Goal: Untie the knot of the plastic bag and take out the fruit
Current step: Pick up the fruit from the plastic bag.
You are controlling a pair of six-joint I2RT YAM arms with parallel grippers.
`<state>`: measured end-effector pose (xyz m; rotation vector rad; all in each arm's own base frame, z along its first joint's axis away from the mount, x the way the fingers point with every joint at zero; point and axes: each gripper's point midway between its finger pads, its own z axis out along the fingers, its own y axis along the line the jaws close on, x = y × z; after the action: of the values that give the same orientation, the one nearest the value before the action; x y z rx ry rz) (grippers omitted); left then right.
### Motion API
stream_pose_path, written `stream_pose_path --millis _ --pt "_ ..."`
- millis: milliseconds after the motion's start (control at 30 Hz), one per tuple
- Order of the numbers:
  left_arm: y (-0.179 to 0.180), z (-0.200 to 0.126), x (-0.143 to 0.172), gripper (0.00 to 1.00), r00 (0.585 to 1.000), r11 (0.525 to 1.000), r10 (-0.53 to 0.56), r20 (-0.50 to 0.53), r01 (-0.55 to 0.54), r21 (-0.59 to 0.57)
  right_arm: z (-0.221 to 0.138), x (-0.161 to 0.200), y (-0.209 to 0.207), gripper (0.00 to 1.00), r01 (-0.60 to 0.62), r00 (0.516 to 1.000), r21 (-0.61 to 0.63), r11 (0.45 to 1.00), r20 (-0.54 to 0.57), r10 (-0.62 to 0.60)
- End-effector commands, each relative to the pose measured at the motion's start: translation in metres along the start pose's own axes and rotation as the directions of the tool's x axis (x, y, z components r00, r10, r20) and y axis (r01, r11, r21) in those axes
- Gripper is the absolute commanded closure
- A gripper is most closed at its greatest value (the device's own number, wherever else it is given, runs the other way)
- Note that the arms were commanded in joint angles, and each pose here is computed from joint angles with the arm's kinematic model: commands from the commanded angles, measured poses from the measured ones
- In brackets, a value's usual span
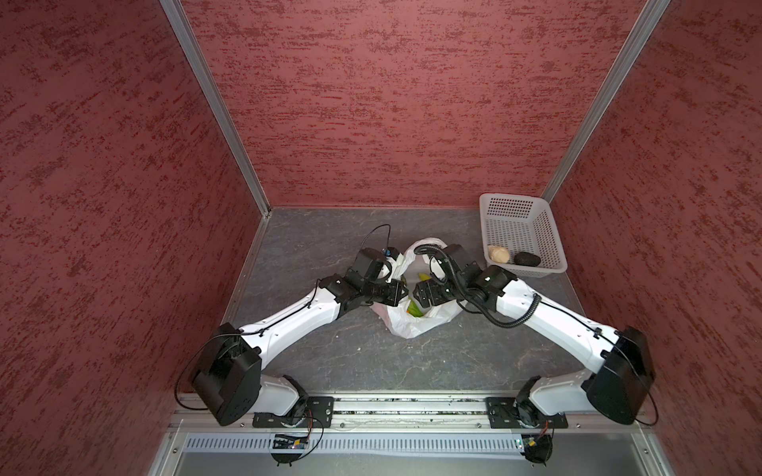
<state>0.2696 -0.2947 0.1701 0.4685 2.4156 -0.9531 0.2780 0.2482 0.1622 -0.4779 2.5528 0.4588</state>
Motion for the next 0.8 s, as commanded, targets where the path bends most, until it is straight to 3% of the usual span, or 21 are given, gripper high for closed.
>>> stream_pose_path --millis 0,367,767 --pt "-0.015 -0.01 -0.019 1.0 0.997 0.999 0.027 0.067 -0.029 0.029 0.012 -0.006 -0.009 0.09 0.039 0.998 0.051 0.998 0.048 -0.041" --pt "-0.015 -0.008 -0.02 1.0 0.997 0.999 0.026 0.071 -0.028 0.031 0.071 -0.024 -0.023 0.1 0.068 0.993 0.142 0.987 0.089 -0.082" --pt "-0.011 -0.006 -0.012 1.0 0.998 0.999 0.026 0.061 -0.028 0.024 0.1 -0.02 -0.08 0.14 -0.032 0.998 0.258 0.966 0.061 0.017"
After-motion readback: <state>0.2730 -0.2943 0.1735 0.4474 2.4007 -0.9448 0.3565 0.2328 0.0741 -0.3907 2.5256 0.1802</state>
